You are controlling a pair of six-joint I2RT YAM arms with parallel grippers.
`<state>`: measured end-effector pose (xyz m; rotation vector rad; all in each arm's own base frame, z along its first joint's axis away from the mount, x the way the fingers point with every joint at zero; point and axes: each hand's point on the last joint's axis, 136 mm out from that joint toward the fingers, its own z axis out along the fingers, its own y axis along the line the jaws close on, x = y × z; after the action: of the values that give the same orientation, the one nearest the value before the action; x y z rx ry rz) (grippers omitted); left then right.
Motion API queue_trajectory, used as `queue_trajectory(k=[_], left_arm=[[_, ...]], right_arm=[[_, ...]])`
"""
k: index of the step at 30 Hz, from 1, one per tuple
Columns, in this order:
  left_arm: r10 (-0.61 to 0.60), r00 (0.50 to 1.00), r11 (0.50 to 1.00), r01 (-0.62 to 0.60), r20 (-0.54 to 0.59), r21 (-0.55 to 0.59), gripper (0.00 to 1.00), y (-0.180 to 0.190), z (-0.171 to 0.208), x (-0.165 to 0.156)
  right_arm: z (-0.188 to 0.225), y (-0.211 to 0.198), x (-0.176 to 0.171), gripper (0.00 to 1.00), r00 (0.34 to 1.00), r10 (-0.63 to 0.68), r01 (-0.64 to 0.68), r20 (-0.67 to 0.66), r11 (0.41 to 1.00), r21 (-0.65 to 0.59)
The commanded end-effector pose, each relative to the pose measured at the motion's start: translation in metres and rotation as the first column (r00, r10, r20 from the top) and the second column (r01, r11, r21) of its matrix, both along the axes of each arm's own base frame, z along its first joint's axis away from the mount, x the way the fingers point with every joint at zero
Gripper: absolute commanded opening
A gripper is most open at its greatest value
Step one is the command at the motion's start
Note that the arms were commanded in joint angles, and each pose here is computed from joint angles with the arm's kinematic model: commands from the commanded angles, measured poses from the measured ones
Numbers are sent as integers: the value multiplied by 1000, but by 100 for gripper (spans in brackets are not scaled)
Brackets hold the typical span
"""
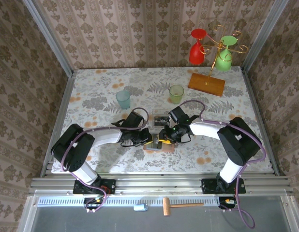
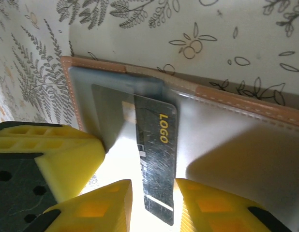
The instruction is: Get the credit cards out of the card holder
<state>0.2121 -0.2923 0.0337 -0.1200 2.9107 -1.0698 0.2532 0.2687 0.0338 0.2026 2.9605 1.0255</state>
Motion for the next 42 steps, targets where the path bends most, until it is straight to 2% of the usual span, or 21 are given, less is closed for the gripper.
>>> queue_trajectory(k=[1,22,42], left_arm=[[-10,1000,1000,10,10,-21,8,-7,9,3],[-13,1000,999,13,1,38,8,2,-2,-2],[-15,1000,998,17,-20,56,8,6,-10,-6]], right_arm=[[-13,-7,-5,28,1000,-4,3,-26,1000,-27],[-15,-5,-4,27,999,-10,10,-33,1000,-5],[-17,0,-2,17,999,-30,33,-38,997,77]])
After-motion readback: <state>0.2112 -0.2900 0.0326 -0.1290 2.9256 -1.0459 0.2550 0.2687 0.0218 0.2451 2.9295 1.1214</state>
